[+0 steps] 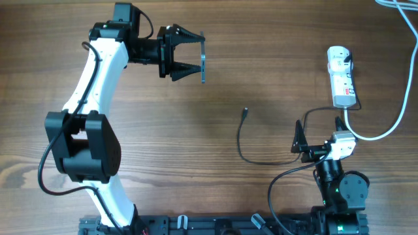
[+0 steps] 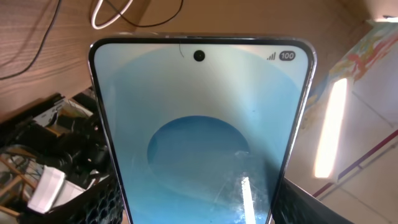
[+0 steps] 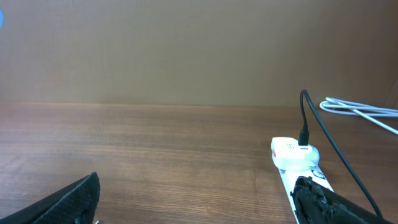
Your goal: Plug charger to phone and switch on socket
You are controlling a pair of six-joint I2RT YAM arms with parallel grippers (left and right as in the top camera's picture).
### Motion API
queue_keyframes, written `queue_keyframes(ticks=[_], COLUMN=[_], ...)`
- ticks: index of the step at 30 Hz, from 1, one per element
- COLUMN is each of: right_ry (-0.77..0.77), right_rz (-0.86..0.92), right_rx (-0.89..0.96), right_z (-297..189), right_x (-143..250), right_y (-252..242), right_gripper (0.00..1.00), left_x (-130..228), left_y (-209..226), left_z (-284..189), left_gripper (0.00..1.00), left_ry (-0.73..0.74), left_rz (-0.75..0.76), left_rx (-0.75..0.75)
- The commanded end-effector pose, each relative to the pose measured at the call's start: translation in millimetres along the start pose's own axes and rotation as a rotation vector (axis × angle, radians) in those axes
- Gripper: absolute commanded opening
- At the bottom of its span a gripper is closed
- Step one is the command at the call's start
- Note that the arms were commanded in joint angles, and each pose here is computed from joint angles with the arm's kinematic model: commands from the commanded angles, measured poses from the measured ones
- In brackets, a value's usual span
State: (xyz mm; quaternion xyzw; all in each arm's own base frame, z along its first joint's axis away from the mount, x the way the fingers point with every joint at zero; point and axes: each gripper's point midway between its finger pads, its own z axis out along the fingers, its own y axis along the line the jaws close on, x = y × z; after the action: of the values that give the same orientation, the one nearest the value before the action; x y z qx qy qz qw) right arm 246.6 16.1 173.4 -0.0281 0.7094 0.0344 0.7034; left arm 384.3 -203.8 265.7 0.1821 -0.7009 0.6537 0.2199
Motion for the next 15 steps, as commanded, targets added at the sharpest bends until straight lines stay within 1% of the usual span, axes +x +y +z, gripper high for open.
queue_keyframes(ticks=[1, 7, 15], right_ry=[-0.007, -0.007, -0.007], right_rz=[-0.009, -0.009, -0.009], right_rx=[0.013, 0.013, 0.013], right_z=[-0.3, -0.3, -0.3], right_x=[-1.2, -1.2, -1.2], right_y=[-1.8, -1.8, -1.8], right_gripper=[1.0, 1.0, 1.0], left_x=[14.9, 13.7, 5.3], left_y=[-13.5, -12.6, -6.9], left_z=[-4.0, -3.9, -4.0], left_gripper=[0.73, 0.73, 0.72], left_ry=[0.019, 0.013, -0.031], left_rz=[0.052, 0.053, 0.071], left_rx=[0.031, 0.025, -0.014])
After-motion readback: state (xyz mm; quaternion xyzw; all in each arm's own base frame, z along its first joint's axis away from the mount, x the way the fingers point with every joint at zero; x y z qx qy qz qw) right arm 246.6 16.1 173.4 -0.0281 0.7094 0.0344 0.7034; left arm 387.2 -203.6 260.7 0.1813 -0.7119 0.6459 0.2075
